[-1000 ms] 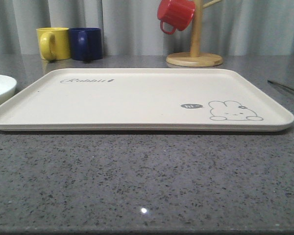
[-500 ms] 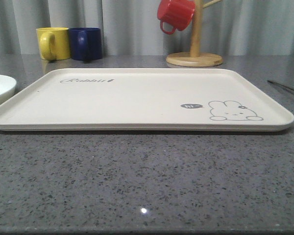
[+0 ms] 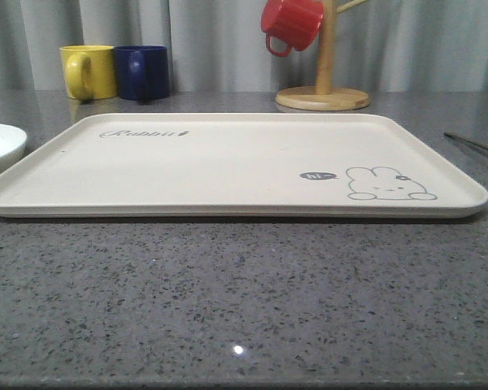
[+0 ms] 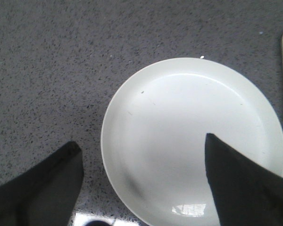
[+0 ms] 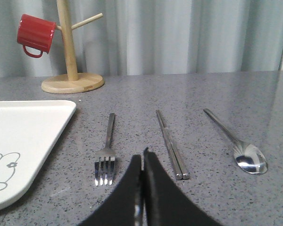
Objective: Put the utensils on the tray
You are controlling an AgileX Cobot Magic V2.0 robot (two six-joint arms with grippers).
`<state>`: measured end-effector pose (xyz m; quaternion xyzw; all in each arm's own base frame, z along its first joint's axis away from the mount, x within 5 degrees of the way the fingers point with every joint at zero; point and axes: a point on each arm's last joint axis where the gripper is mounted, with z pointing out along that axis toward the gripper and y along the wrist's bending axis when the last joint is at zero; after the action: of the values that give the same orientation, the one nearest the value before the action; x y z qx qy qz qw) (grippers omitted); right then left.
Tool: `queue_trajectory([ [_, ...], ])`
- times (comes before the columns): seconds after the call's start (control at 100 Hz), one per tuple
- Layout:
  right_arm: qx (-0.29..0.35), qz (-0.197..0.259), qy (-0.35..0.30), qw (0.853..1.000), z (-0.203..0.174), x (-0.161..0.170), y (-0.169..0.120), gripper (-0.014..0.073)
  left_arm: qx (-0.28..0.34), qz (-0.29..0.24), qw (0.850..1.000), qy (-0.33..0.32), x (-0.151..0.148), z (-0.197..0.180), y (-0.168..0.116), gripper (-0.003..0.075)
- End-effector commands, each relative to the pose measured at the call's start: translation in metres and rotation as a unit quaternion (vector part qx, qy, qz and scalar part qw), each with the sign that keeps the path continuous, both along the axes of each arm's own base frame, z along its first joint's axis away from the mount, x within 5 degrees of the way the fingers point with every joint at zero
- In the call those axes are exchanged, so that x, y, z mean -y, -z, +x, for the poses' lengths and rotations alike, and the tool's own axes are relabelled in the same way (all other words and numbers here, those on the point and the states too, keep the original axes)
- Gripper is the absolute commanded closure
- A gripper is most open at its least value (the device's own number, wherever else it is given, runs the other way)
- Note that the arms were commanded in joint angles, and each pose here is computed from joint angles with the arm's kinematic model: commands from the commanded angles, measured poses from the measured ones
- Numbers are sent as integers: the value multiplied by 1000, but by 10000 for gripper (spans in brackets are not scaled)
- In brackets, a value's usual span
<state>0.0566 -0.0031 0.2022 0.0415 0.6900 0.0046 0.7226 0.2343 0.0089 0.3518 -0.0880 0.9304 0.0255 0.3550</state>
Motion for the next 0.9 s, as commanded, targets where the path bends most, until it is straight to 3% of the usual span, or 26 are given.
queue_trajectory([
  [0.0,47,-5,-3,999,-2,-1,-8,663,6,-1,1000,-29,-10,12,-13,207],
  [0.25,47,-5,-3,999,-2,-1,-8,663,-56,-64,992,-96,-38,41,6,207],
  [0.53,47,-5,-3,999,-2,-1,-8,663,-132,-70,983,-105,-46,74,46,207],
  [0.79,47,-5,-3,999,-2,-1,-8,663,-191,-75,973,-110,-48,81,69,207],
  [0.89,47,-5,-3,999,-2,-1,-8,663,-201,-76,970,-110,-48,81,73,249],
])
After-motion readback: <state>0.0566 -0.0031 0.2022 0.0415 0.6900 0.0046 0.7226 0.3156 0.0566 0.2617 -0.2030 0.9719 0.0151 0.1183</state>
